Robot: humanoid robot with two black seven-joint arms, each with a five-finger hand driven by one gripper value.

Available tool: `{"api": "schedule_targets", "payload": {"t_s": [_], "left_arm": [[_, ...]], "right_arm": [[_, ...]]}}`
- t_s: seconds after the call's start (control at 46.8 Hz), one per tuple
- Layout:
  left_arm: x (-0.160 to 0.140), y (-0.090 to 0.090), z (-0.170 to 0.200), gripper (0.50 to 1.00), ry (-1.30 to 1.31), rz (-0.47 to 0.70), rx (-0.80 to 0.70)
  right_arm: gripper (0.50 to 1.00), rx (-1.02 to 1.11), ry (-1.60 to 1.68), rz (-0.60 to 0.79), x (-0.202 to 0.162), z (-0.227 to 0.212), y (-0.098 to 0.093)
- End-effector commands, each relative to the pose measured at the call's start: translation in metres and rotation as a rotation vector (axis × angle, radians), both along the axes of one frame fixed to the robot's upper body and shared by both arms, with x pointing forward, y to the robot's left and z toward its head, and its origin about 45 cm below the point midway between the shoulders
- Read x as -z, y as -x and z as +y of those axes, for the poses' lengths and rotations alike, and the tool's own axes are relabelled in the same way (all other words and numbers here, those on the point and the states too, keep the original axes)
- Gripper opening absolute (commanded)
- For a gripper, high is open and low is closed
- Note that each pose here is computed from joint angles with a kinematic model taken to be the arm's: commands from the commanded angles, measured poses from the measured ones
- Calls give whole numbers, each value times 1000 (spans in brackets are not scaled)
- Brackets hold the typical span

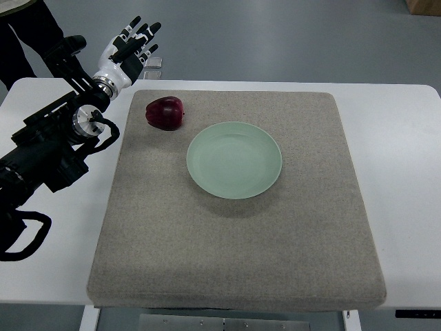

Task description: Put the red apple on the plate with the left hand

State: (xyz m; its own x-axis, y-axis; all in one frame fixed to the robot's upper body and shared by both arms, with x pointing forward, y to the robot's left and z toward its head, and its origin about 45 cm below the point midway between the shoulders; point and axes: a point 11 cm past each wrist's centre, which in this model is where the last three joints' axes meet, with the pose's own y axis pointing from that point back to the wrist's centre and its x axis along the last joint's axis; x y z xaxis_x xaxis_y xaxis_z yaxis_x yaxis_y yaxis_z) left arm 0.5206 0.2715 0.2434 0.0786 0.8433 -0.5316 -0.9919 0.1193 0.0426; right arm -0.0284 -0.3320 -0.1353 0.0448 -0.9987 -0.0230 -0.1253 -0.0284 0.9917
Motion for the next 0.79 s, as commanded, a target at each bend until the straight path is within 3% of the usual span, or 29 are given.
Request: {"api": "schedule_targets", "payload": {"t_s": [0.0, 0.77], "left_arm": [[0, 0, 0, 994, 0, 1, 0], [1, 0, -1, 994, 10, 2, -2]], "right_arm": [[964, 0, 1, 1, 0, 0, 0], [964, 0, 1, -1, 0, 0, 0]]}}
